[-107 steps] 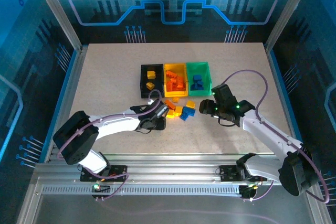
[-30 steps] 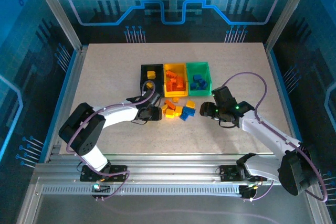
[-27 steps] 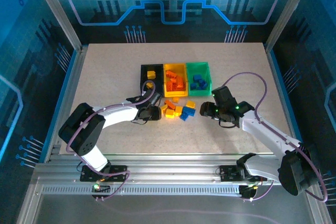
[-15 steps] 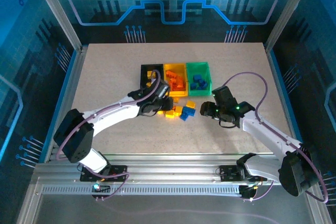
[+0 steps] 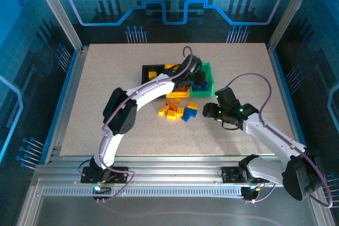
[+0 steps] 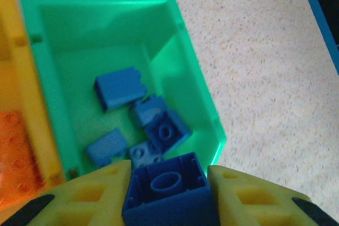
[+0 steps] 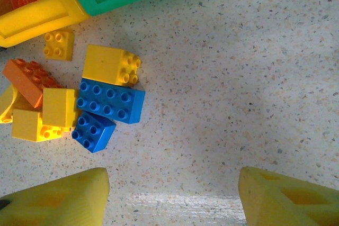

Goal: Sort the legos into containers by color

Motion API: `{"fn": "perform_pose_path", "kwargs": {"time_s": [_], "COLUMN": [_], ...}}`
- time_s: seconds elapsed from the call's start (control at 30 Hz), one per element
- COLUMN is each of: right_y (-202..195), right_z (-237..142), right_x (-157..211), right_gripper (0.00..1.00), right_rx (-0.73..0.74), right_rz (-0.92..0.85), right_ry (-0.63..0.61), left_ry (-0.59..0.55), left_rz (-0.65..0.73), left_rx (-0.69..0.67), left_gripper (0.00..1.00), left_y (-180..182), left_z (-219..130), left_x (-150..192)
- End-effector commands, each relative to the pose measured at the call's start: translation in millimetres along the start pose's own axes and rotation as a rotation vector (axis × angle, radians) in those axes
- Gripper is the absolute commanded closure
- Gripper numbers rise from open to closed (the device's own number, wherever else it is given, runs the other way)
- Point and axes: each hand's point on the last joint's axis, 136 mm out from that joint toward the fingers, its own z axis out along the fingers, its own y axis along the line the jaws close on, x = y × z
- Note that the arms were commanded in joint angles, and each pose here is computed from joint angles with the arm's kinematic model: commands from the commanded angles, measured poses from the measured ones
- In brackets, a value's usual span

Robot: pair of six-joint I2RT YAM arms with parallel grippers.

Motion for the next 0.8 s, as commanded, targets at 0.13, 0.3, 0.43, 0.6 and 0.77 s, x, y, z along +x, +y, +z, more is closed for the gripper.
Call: {"fn": "perform_pose_path", "kwargs": {"time_s": [0.13, 0.3, 0.43, 0.6, 0.77], "right_y": [-4, 7, 30, 67, 105], "right_z": [-3, -1, 5, 13, 33], "right_x": [4, 2, 4, 8, 7], "right_gripper": [0.32, 0.32, 0.34, 0.35, 0.37], "right_rx": [0.000, -0.051, -0.139, -0.158, -0.137], "right_rz": [-0.016, -0.039, -0.109, -0.249, -0.346], "right_ry": [0.004, 0.002, 0.013, 0.027, 0.054], "left_ry": [0.031, -0.033, -0.094, -0.121, -0.132], "left_rz": [-0.040, -0.052, -0.073, -0.108, -0.151], "left_rx": [0.010, 0.102, 0.178, 0.175, 0.063], "left_gripper": [0.35, 0.14, 0.01, 0.01, 0.01], "left_y": [-1, -26, -32, 0, 66], "left_z": [13, -30, -80, -140, -191], "left_x": [-11, -35, -39, -5, 54]}}
